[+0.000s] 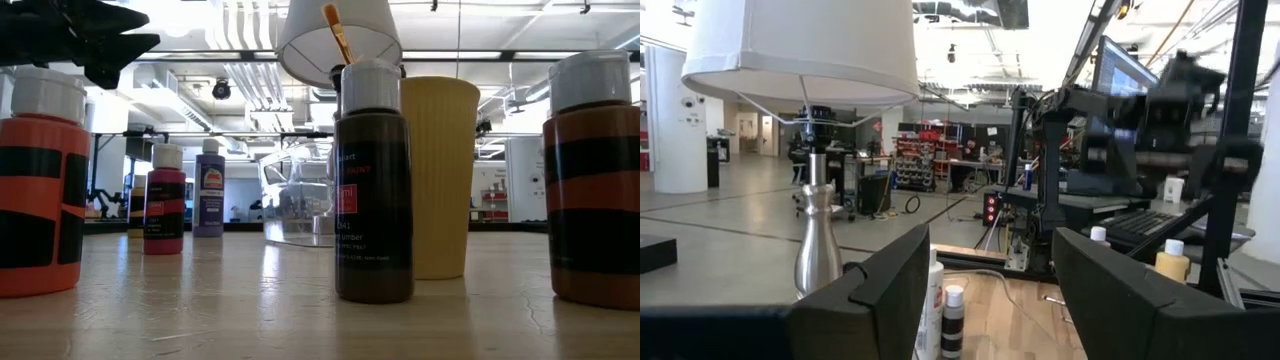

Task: Pick & Place Paint Supplies
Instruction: Put the red paint bottle into the transparent bin

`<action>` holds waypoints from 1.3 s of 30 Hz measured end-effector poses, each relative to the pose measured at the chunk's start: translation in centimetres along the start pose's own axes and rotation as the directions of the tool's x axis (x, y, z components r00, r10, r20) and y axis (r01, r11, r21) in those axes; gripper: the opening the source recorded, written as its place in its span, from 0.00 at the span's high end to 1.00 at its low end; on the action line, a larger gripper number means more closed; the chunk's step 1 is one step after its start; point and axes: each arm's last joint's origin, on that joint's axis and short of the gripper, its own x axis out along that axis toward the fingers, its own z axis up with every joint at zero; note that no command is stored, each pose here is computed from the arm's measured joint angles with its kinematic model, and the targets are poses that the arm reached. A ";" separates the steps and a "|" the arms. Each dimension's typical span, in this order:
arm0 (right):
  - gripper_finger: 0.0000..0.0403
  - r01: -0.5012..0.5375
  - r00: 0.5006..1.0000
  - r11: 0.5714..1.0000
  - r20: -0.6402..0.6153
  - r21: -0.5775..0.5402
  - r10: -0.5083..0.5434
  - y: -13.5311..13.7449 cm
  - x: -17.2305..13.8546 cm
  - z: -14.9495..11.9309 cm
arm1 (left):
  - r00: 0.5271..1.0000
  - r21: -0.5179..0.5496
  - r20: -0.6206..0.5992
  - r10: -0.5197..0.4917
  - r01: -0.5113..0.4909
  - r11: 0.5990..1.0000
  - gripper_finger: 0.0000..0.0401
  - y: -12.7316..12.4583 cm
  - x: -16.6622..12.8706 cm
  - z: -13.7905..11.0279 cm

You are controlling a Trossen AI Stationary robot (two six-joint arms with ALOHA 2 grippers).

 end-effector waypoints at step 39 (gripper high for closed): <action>0.54 0.515 0.630 0.824 -0.756 0.238 -0.176 -4.9 -7.9 1.6 | 0.998 0.018 -0.057 0.000 0.001 1.000 0.46 -0.1 0.1 -1.7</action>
